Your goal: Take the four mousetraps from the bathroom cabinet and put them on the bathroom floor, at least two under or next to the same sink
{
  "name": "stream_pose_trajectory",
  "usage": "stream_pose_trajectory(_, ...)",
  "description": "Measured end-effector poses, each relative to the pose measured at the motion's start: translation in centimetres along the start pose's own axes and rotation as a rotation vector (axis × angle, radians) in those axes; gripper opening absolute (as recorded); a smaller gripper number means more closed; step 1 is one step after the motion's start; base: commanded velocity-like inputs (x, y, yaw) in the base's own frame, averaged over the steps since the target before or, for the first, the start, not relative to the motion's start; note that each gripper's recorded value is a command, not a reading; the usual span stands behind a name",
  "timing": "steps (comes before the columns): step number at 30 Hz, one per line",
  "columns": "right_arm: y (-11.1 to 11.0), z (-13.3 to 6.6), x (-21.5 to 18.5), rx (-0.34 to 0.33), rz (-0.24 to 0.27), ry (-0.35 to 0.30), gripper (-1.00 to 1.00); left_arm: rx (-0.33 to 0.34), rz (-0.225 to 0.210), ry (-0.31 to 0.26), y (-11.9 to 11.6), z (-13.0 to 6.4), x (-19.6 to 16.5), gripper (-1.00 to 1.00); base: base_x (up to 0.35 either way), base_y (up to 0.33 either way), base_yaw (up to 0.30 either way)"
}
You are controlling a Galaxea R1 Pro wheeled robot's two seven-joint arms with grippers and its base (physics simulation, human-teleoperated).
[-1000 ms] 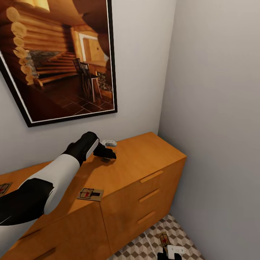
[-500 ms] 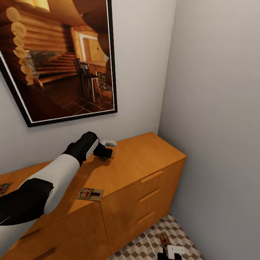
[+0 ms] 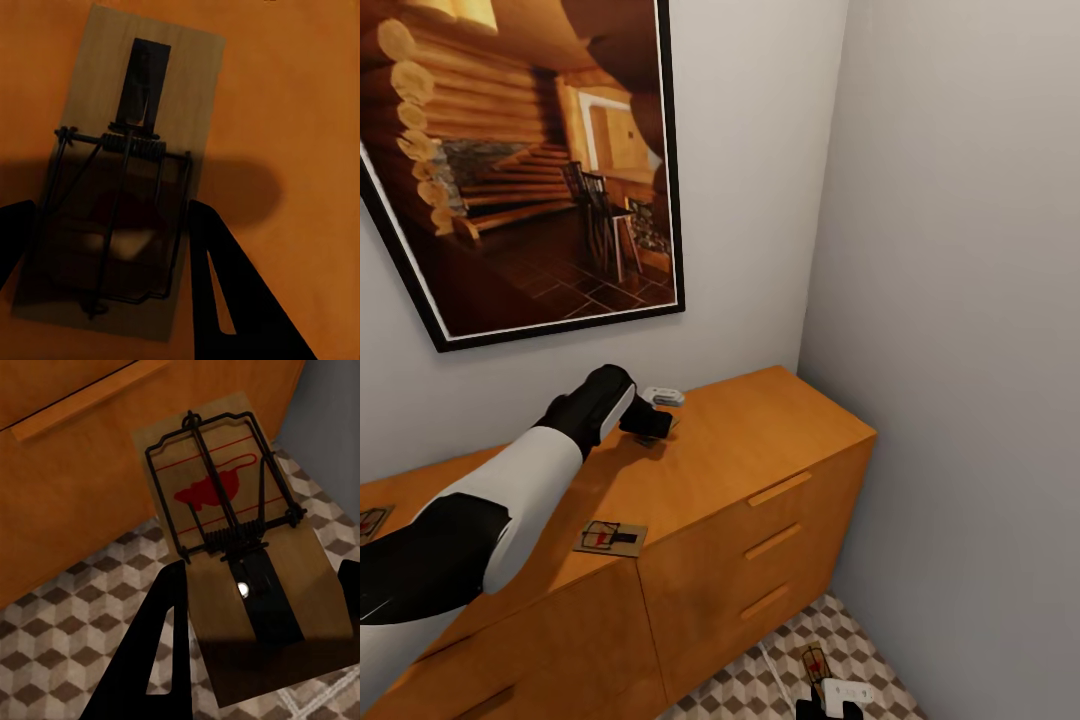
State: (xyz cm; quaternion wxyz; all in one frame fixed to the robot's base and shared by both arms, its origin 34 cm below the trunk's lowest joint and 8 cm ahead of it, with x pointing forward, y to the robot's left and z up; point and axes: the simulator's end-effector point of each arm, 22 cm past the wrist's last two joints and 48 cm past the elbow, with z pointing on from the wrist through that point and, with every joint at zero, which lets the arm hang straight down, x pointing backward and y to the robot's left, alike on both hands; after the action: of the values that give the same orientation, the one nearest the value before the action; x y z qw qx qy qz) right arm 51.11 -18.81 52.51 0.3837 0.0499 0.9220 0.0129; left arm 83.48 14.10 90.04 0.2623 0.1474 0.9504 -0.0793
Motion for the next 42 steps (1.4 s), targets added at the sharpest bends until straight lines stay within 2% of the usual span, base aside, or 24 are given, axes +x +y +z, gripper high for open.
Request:
stream_pose_trajectory(16, 0.0, 0.0, 0.0, 0.0, 0.0, 0.0, -1.0, -0.007, 0.007, 0.002, -0.1, 0.0, 0.0, -1.0, 0.0, 0.0, 0.0)
stream_pose_trajectory(24, 0.0, 0.0, 0.0, 0.0, 0.0, 0.0, -1.0, 0.021, -0.001, 0.002, -1.2, 0.1, -0.1, -1.0, 0.0, 0.0, 0.0)
stream_pose_trajectory(36, 0.1, 0.0, 0.0, -0.001, 0.0, 0.001, -1.0, 0.032, 0.018, -0.057, -2.1, -1.2, -2.3, -1.0, 0.0, 0.0, 0.0)
stream_pose_trajectory(42, 0.1, 0.0, 0.0, 0.0, 0.0, 0.001, -1.0, 0.035, 0.021, -0.064, -2.3, -1.4, -2.6, -1.0, 0.0, 0.0, 0.0)
